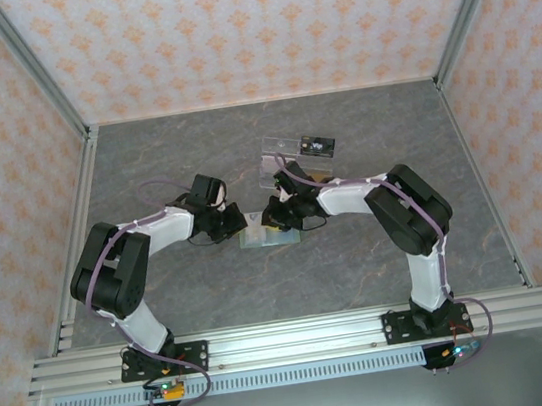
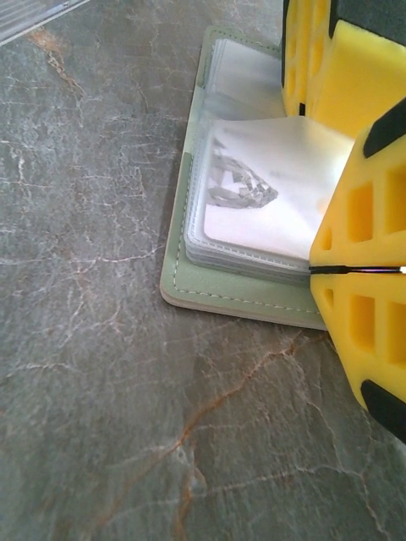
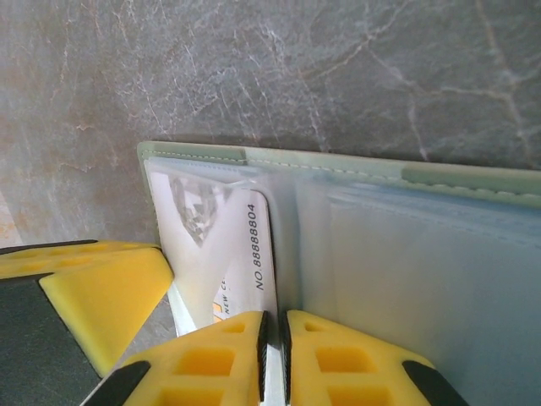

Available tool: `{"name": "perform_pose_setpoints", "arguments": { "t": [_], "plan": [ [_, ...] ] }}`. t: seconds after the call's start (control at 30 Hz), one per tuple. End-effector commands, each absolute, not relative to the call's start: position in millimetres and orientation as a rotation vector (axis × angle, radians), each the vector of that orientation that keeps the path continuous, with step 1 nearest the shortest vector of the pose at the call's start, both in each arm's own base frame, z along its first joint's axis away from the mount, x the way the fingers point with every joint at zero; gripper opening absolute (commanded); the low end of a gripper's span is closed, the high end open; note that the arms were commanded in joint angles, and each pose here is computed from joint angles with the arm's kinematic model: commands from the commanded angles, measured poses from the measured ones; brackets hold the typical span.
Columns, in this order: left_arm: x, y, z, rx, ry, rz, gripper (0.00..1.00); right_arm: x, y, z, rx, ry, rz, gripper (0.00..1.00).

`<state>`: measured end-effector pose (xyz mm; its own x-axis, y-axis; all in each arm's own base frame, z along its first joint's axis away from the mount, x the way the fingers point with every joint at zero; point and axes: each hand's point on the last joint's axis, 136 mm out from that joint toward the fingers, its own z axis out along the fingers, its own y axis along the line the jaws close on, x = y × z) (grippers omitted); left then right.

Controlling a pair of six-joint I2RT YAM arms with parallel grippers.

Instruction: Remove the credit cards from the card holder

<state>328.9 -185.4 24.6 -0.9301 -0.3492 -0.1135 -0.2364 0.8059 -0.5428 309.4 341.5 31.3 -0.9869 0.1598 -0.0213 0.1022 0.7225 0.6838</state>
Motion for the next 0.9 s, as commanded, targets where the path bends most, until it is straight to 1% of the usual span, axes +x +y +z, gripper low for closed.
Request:
{"name": "perform_pose_setpoints", "arguments": {
  "t": [0.0, 0.27, 0.4, 0.67, 0.87],
  "plan": [
    [309, -180, 7, -0.499, 2.855, -0.750, 0.08, 314, 357, 41, 0.162, 2.759, 1.236, 0.16],
    [309, -178, 7, -0.501, 2.856, -0.735, 0.06, 321, 354, 57, 0.176, 2.664, 1.298, 0.12],
    [308, -177, 6, -0.500, 2.858, -0.734, 0.06, 321, 356, 69, 0.129, 2.632, 1.335, 0.13],
    [309, -177, 6, -0.501, 2.855, -0.733, 0.06, 320, 362, 62, 0.185, 2.630, 1.411, 0.13],
    [309, -180, 7, -0.498, 2.853, -0.754, 0.05, 319, 364, 60, 0.169, 2.632, 1.425, 0.13]
  ]
}}
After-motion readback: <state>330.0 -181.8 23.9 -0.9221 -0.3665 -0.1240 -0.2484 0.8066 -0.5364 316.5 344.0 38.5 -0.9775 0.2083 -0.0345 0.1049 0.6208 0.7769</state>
